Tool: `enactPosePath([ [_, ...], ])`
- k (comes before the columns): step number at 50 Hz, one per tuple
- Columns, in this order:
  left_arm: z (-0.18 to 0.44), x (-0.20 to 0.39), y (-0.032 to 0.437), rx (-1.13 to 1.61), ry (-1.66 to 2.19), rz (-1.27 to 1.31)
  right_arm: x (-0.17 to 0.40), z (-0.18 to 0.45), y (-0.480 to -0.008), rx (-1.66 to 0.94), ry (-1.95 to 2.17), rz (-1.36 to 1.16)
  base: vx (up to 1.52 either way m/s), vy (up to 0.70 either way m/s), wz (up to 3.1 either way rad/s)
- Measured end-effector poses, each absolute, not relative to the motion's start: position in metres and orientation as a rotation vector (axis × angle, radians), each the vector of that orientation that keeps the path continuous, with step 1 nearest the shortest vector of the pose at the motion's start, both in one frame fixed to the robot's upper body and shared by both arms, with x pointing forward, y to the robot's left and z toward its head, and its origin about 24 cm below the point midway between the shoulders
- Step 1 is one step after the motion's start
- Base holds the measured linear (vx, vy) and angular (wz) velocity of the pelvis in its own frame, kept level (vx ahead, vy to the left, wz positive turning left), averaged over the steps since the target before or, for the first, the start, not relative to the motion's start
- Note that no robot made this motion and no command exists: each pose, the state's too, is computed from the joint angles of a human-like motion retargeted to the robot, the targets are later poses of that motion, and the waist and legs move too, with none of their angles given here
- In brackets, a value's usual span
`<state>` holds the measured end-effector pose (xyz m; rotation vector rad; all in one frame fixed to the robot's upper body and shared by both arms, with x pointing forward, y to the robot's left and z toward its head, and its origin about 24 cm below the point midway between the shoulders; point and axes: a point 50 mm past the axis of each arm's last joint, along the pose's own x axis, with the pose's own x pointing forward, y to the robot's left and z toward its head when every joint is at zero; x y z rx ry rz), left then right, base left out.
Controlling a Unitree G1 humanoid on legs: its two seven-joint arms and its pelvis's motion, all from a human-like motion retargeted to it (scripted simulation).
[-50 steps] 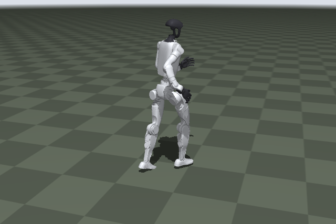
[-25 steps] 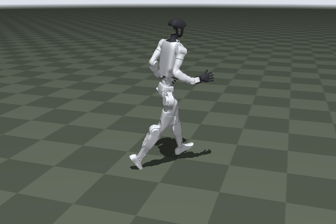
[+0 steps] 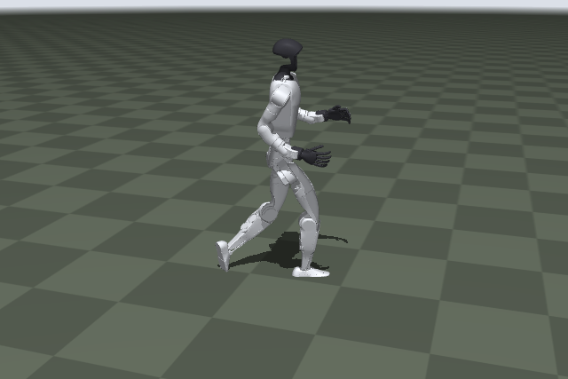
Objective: Walk run
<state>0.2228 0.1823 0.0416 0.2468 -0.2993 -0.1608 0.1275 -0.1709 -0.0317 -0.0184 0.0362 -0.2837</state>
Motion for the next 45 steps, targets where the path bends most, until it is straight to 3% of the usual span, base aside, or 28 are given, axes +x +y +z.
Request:
enactPosePath([
  [3,-0.006,0.189,0.181,0.279,-0.089,-0.21,0.164,-0.005,-0.172,0.072,-0.169,-0.37,1.35,-1.02,-0.84],
  [7,-0.039,0.14,0.171,0.245,0.076,-0.118,0.198,0.031,-0.171,0.19,-0.367,-0.29,1.1,-0.53,-1.85],
  [15,-0.051,0.095,0.183,0.237,0.19,0.049,0.195,0.053,-0.201,0.041,-0.44,-0.292,1.23,-0.49,-2.12],
  [22,-0.024,0.141,0.188,0.209,0.047,-0.041,0.155,-0.009,-0.186,-0.084,-0.059,-0.206,1.59,-0.33,-0.55],
  [25,0.005,0.193,0.195,0.164,-0.173,-0.022,0.128,-0.046,-0.164,-0.055,0.138,-0.131,1.0,-0.57,-1.12],
  [27,0.018,0.213,0.173,0.088,-0.252,-0.099,0.104,-0.06,-0.159,0.008,0.237,-0.105,1.08,-0.69,-0.65],
  [33,0.073,0.24,0.152,-0.01,-0.496,-0.188,0.058,-0.065,-0.185,0.092,0.306,-0.179,1.04,-0.53,-0.47],
  [40,0.08,0.243,0.156,0.133,-0.48,-0.227,0.104,-0.04,-0.2,-0.075,0.136,-0.244,1.18,-0.3,-1.32],
  [45,0.005,0.196,0.168,0.158,-0.162,-0.218,0.167,-0.002,-0.2,-0.142,-0.102,-0.271,1.5,-0.61,-1.61],
])
